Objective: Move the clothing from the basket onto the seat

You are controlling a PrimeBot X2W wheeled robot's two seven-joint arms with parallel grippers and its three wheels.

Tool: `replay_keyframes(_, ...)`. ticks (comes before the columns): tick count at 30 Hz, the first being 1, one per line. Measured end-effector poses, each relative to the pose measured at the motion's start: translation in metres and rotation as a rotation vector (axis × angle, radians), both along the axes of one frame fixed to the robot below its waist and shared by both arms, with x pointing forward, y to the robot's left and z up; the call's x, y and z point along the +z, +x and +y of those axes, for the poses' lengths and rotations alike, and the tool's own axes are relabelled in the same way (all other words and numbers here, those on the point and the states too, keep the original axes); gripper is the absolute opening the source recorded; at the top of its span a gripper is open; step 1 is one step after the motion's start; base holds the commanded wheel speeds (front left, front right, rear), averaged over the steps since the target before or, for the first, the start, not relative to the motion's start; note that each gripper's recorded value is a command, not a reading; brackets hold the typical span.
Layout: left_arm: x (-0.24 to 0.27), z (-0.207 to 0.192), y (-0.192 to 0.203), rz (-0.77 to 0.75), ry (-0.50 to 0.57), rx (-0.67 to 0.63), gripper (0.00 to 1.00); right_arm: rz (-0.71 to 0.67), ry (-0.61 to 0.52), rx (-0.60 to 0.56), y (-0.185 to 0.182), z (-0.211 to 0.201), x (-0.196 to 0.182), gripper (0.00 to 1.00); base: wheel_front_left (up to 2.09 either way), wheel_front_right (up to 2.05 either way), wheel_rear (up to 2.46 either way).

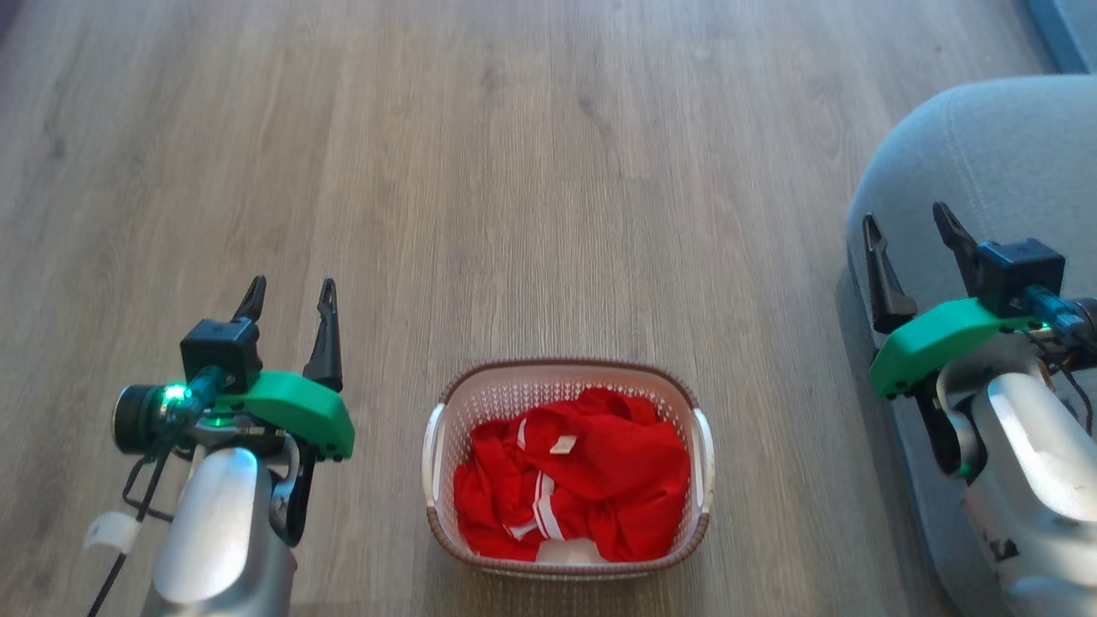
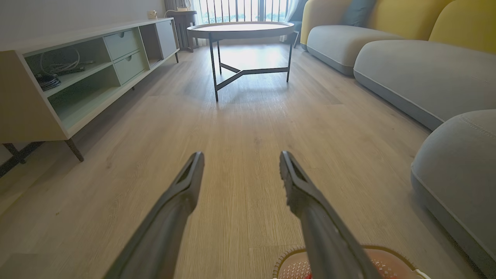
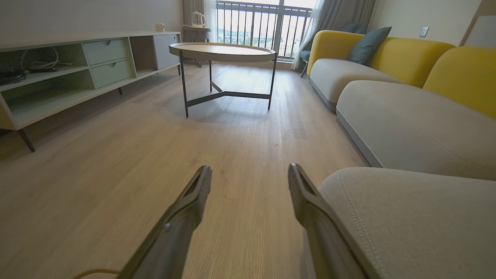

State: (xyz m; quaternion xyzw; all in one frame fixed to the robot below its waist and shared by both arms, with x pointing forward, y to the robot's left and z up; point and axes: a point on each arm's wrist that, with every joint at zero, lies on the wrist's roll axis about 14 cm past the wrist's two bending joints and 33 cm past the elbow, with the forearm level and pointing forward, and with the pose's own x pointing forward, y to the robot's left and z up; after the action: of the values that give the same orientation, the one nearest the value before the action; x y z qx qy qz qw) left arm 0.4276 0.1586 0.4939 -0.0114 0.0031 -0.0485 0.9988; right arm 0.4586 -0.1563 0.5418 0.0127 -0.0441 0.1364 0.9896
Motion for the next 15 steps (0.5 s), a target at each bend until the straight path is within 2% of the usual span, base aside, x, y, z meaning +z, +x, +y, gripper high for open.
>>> replay_keyframes(11, -0.030, -0.021, 0.027, 0.063, -0.028, -0.052, 1.00, -0.040, 0.024, -0.003, 0.034, -0.001, 0.003, 1.00, 0.00, 0.00, 0.00)
replay_keyframes(15, -0.057, -0.048, 0.037, 0.126, -0.080, -0.115, 1.00, -0.053, 0.037, -0.013, 0.053, -0.006, -0.003, 1.00, 0.00, 0.00, 0.00)
